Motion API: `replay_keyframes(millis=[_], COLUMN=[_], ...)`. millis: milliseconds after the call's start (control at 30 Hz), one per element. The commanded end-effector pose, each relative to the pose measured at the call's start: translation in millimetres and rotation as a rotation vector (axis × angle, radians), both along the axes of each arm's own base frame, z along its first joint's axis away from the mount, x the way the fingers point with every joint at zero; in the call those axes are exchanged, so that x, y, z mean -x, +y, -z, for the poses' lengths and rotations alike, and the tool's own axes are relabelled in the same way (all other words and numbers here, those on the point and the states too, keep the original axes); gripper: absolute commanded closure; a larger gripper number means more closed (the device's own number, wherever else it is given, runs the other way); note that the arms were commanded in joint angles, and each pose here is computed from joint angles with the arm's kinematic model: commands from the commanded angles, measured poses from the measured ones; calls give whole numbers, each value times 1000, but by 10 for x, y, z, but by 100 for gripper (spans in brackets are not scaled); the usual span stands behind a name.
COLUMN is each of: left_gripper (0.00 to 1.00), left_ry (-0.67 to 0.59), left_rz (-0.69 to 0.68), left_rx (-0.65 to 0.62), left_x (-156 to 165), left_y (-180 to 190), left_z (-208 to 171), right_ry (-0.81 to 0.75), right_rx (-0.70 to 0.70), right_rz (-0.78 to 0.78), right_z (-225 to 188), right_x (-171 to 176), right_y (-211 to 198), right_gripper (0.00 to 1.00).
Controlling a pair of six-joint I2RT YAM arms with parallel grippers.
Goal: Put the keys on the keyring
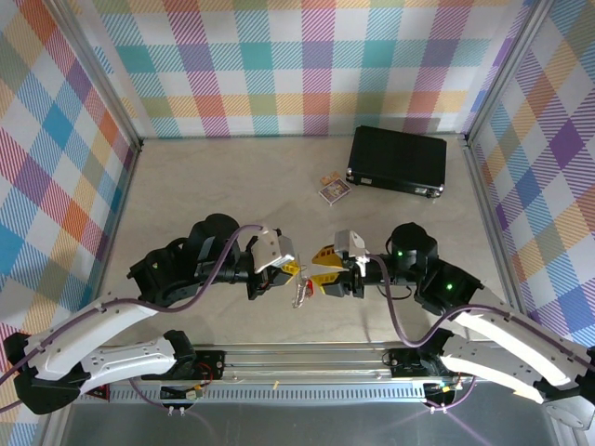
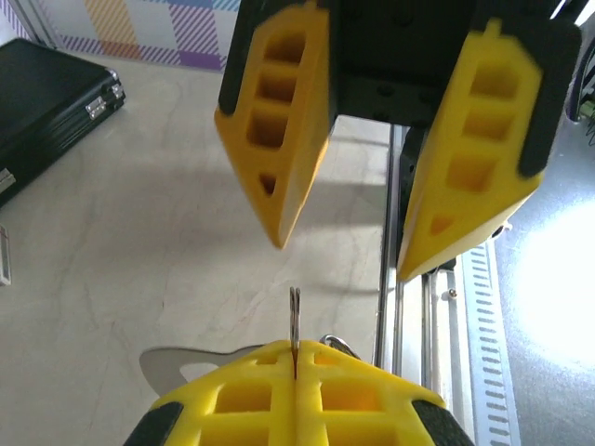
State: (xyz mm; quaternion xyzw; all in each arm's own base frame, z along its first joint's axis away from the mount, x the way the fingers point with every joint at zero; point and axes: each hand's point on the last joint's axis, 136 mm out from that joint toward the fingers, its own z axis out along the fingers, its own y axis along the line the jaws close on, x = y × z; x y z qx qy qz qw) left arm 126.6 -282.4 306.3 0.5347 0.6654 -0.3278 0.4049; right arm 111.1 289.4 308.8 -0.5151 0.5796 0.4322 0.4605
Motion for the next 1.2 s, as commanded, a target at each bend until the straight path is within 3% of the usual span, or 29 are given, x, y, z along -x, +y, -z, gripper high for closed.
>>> replay_keyframes(millis=[0,433,600,900,1167], left_gripper=[100,100,100,100,100], left_ry=[-25,-13,-11,-10,-7], left_rz=[17,39,46,44,49], left_rx=[-19,-45,-39,-57,-59], left_x=[31,32,41,30,33], left_y=[32,-11,-21,-18,-26], left_z=[-84,-17,-20,26,45], right_ry=[-25,10,20,26,18], right_rx=[10,22,11,5,23], right_rz=[-18,-40,-53,-64,-57], right_z=[-48,42,45,19,36], right_x=[24,-43,-53,-25,-29], right_y=[13,159,209,201,181], right_gripper=[58,61,78,67,77])
